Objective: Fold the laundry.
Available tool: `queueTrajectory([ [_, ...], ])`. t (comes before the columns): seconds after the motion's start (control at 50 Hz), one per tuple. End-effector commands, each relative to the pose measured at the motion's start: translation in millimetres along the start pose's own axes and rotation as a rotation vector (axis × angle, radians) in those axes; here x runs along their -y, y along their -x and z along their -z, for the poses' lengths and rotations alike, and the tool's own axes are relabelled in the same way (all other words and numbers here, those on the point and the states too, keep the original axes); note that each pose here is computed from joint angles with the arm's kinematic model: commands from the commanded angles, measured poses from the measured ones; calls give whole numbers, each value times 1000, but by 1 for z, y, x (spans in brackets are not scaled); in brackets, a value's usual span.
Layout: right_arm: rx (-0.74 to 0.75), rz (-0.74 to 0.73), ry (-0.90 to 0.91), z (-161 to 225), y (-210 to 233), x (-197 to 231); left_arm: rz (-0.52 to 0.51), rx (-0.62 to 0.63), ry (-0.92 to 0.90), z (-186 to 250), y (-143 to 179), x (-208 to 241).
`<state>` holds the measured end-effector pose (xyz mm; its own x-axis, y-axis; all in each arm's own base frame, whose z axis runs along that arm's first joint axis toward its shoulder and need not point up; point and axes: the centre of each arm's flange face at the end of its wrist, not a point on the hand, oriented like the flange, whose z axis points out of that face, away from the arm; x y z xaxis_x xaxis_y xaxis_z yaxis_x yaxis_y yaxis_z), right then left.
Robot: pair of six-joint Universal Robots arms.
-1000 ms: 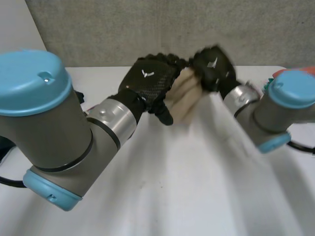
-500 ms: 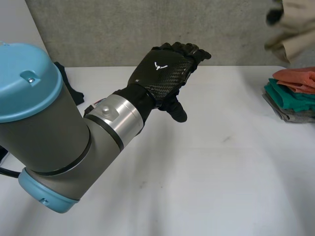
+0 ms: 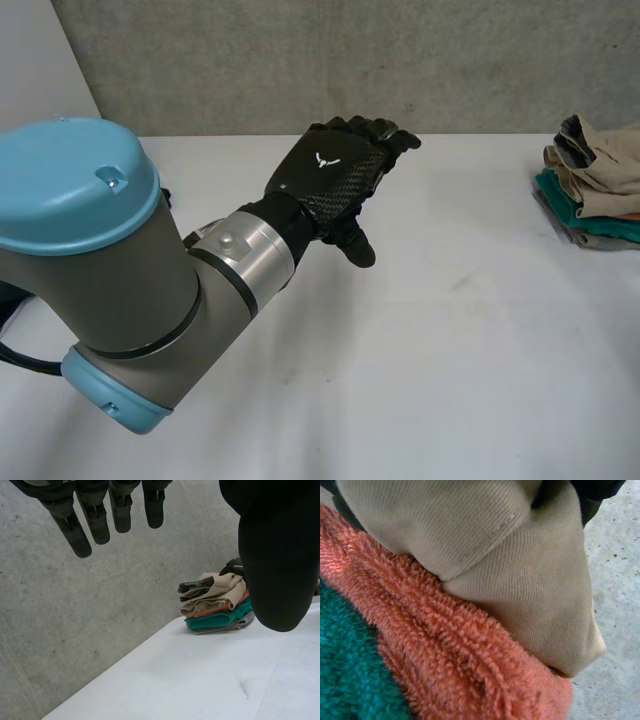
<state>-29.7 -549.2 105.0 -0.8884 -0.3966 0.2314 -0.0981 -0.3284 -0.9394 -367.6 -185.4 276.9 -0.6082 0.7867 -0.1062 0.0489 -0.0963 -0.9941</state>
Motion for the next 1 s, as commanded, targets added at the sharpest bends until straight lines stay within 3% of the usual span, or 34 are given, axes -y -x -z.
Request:
queueTrajectory([
  [0.02, -45, -6, 13, 1, -2, 10, 1, -3, 5, 1, -1, -1],
  [0.22, -277, 54, 61, 24, -27, 96, -8, 1, -18, 1, 0, 6],
  [0.36, -371, 156, 261, 63, -42, 122, -9, 2, -43, 7, -1, 18],
  [0.48, -645, 390, 517, 106, -89, 149, -10, 5, -57, 11, 0, 25],
  [0.56, -835, 549, 549, 111, -110, 180, -17, 12, -79, 15, 1, 32],
  [0.62, -871, 579, 475, 99, -107, 196, -23, 35, -108, 16, 6, 42],
  [0.7, -819, 548, 202, 67, -67, 249, -34, 131, -161, 18, 26, 61],
  [0.78, -575, 426, -68, 45, 13, 292, -80, 359, -180, 19, 75, 70],
  [0.8, -513, 404, -97, 42, 30, 297, -125, 467, -170, 19, 103, 68],
  [0.88, -209, 311, -172, 42, 116, 298, -266, 658, -95, 22, 169, 51],
  [1.0, 165, 206, -178, 62, 239, 285, -391, 742, 133, 20, 246, -19],
])
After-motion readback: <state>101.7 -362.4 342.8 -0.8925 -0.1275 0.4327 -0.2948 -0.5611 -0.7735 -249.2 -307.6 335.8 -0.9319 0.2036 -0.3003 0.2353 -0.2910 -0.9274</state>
